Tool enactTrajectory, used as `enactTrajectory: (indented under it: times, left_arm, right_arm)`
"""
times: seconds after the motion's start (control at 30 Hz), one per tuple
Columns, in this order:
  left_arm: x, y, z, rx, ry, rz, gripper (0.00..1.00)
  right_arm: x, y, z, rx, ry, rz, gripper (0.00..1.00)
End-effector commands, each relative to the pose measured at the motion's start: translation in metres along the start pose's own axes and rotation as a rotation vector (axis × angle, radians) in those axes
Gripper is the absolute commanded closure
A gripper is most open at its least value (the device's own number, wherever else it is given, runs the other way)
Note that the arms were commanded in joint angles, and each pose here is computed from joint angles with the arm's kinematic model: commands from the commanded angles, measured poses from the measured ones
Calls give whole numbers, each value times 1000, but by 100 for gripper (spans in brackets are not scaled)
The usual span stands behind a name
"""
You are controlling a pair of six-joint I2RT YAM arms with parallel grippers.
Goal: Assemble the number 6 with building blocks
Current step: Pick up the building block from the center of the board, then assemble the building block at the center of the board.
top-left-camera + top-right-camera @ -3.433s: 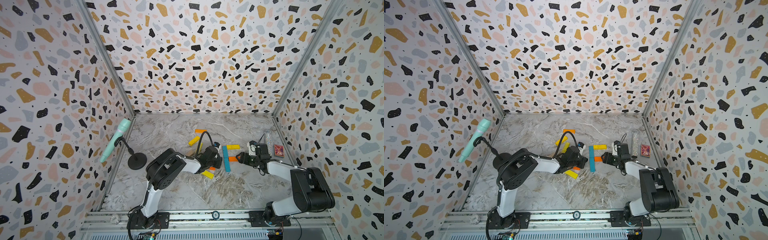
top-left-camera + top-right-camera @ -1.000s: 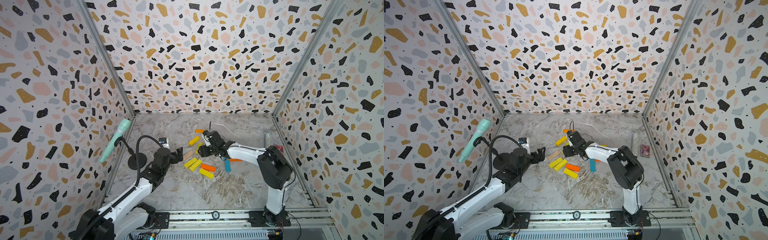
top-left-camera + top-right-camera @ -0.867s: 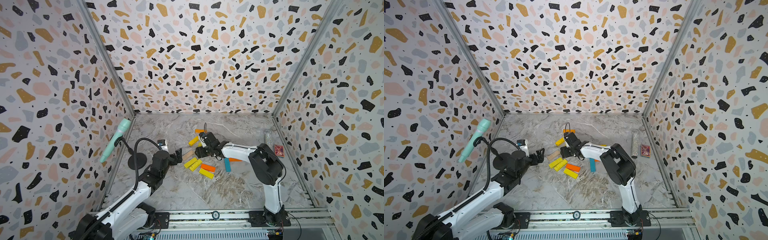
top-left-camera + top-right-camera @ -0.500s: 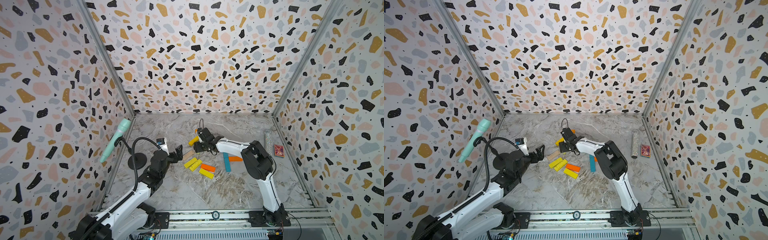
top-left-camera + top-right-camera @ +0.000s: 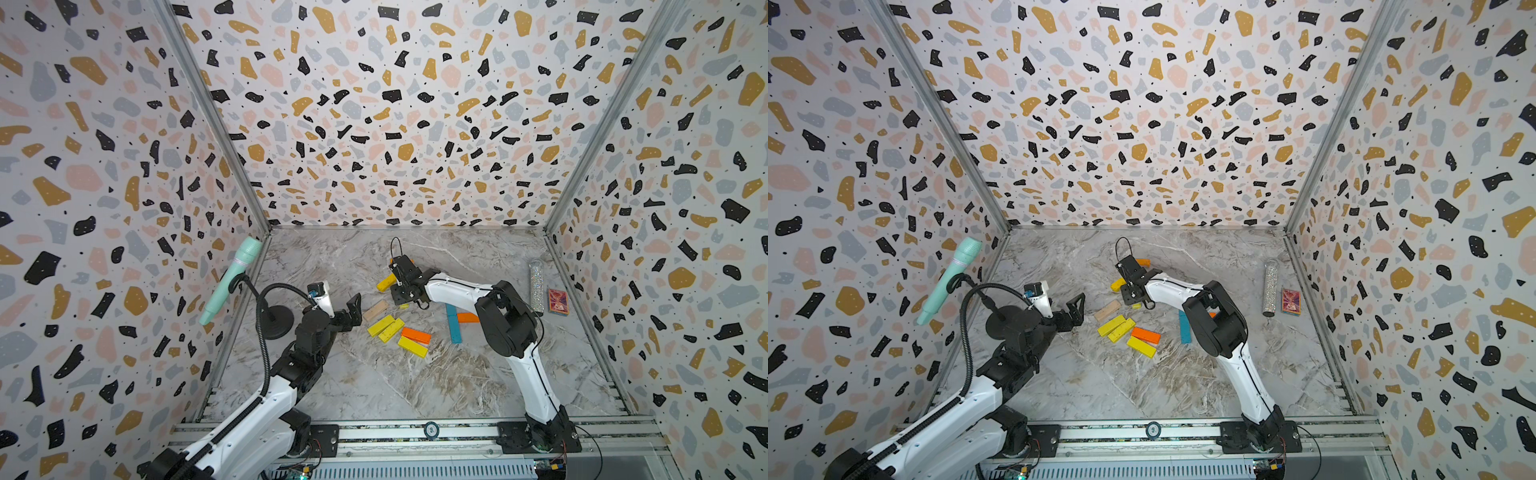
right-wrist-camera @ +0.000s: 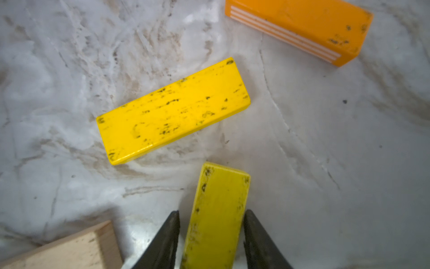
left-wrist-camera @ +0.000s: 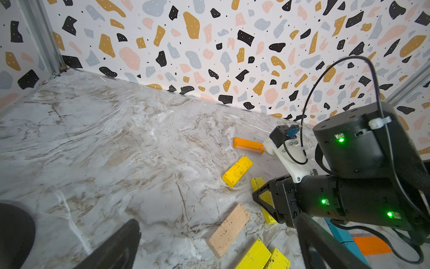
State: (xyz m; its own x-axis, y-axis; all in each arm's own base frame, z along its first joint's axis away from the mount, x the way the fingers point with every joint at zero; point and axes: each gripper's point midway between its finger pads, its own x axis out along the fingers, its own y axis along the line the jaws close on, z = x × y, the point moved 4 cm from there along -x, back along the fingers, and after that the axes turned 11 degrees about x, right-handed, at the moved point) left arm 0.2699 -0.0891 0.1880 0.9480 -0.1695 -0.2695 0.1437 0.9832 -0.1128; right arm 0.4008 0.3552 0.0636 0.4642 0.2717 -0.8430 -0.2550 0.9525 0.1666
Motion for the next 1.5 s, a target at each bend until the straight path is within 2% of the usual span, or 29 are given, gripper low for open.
enactTrajectory:
  times: [0.0,0.13,0.23,0.33,0.47,0.63,0.87,0.97,1.07,1.2,1.47]
  left_arm:
    - [5,0,-1,-23,-21,-10,1]
    - [10,-7,-4,-6,16,-48,0]
    - [10,-12,-2,-4,1,-87,1]
    - [11,-15,-5,5,-26,-112,1]
    - [20,-20,-13,45,19,-134,1]
    - [26,-22,-18,69,27,-144,1]
    - [42,-35,-20,68,83,-199,0]
    - [48,-42,-18,70,92,-223,1]
    - [51,-50,-17,72,108,-242,1]
    - [51,-61,-18,59,131,-260,1]
    - [53,-79,-41,55,239,-310,1]
  right_arm:
    - [-13,-4,-8,-20,44,-5,55]
    - [-11,-8,-12,1,55,41,61]
    - [-19,-5,-8,14,41,96,64]
    - [-42,-4,1,4,-3,123,66]
    - [-93,-11,3,-29,-83,157,69]
    - [-147,-50,-24,-20,-96,134,77]
    - [-203,-119,-77,148,-133,88,81]
    - [-205,-155,-104,276,-77,20,81]
    - [-204,-177,-128,318,-33,-65,82]
    - [-194,-184,-146,319,1,-85,82]
    - [-161,-190,-163,312,93,-92,82]
